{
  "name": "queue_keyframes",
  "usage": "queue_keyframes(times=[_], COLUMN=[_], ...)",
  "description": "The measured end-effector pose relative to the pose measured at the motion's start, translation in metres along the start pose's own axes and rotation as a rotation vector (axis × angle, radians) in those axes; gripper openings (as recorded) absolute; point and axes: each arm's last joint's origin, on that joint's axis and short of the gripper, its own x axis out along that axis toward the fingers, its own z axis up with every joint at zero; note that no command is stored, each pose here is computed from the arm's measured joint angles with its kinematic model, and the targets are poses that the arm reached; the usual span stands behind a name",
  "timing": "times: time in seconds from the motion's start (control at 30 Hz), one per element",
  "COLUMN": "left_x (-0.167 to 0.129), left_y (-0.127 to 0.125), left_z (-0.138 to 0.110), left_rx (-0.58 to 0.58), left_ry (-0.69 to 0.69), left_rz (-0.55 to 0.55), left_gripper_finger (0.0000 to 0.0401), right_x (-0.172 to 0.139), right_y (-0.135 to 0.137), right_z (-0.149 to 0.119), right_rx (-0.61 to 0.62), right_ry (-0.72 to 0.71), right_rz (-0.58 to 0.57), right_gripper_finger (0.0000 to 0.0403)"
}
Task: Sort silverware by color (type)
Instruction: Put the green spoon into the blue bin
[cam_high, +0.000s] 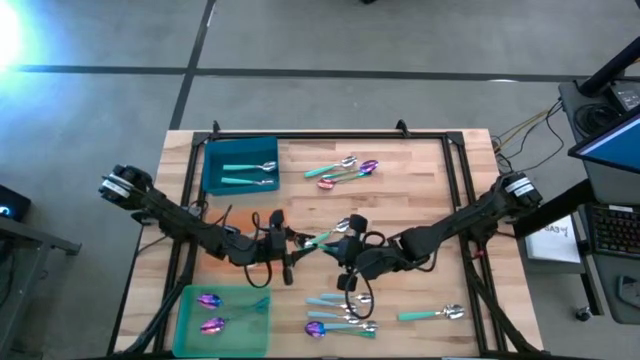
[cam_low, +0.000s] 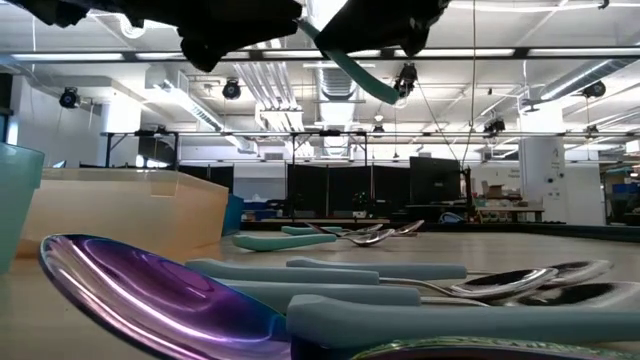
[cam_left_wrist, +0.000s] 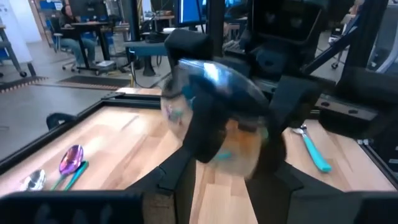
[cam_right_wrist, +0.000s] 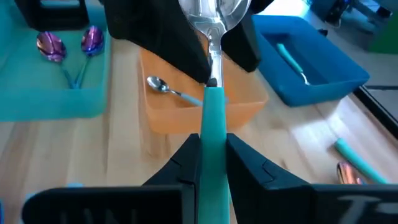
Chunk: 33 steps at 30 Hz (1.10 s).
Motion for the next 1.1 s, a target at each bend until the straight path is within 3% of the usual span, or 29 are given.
queue_keyframes(times=[0.17,0.33,0.5,0.83,1.1], left_x=[0.003,0.004,0.004,0.007,0.01], left_y=[-0.003,-0.004,-0.003,0.016,0.074], left_z=[0.009,0.012,0.012,0.024,0.027], left_rx=[0.022,0.017,0.005,0.068,0.164], left_ry=[-0.023,-0.032,-0.034,-0.048,0.146], left_rz=[-0.007,-0.021,-0.02,0.067,0.272], left_gripper_finger=[0.009,0.0016,0.0009,0.0002,0.0002], right_x=[0.0,0.0,0.0,-0.006,-0.017], right_y=[0.0,0.0,0.0,-0.002,-0.01], right_z=[0.004,0.006,0.008,0.01,0.004], right_rx=[-0.02,-0.044,-0.049,-0.073,-0.033], right_ry=[-0.034,-0.053,-0.057,0.027,0.249], right_rz=[0.001,0.002,0.001,0.006,-0.065], right_gripper_finger=[0.004,0.004,0.0044,0.0181,0.0203])
